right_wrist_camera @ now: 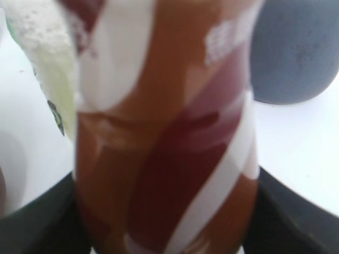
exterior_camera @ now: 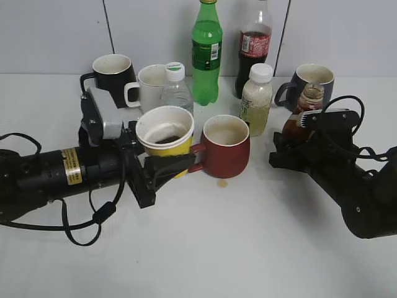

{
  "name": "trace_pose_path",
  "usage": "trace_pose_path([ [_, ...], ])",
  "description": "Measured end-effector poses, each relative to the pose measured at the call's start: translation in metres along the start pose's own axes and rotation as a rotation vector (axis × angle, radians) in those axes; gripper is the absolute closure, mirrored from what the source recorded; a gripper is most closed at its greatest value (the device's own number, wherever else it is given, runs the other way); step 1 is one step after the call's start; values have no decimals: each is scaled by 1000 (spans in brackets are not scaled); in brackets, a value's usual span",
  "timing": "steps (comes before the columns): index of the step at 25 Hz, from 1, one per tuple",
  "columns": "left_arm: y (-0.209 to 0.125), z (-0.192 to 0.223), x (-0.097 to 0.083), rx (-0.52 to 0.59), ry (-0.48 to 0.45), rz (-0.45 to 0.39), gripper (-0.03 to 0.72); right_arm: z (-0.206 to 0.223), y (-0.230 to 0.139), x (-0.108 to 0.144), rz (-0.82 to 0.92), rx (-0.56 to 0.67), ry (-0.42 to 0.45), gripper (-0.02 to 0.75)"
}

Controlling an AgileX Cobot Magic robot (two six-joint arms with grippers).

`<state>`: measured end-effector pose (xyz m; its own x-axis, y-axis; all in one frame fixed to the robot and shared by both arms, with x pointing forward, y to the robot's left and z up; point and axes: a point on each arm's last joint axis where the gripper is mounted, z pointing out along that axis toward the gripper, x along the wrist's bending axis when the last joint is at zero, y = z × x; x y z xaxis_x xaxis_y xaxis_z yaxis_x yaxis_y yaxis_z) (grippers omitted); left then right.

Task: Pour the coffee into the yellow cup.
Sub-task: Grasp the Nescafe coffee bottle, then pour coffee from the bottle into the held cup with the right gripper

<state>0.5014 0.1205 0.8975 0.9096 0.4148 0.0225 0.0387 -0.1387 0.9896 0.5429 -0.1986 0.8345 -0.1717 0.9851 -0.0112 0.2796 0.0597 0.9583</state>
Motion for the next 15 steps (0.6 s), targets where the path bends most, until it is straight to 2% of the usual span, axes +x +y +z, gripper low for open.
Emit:
trace_pose_path([
  [5,2,7,-12,-3,-32,-24,235,-15,14,-1,-124,-12,15,231],
  [12,3,12,-21,-4,-65,-28,235,-40,77,12,-382,-224,140,231],
  [15,1,18,-26,38,-78,-42,235,-47,98,20,-494,-294,213,231],
])
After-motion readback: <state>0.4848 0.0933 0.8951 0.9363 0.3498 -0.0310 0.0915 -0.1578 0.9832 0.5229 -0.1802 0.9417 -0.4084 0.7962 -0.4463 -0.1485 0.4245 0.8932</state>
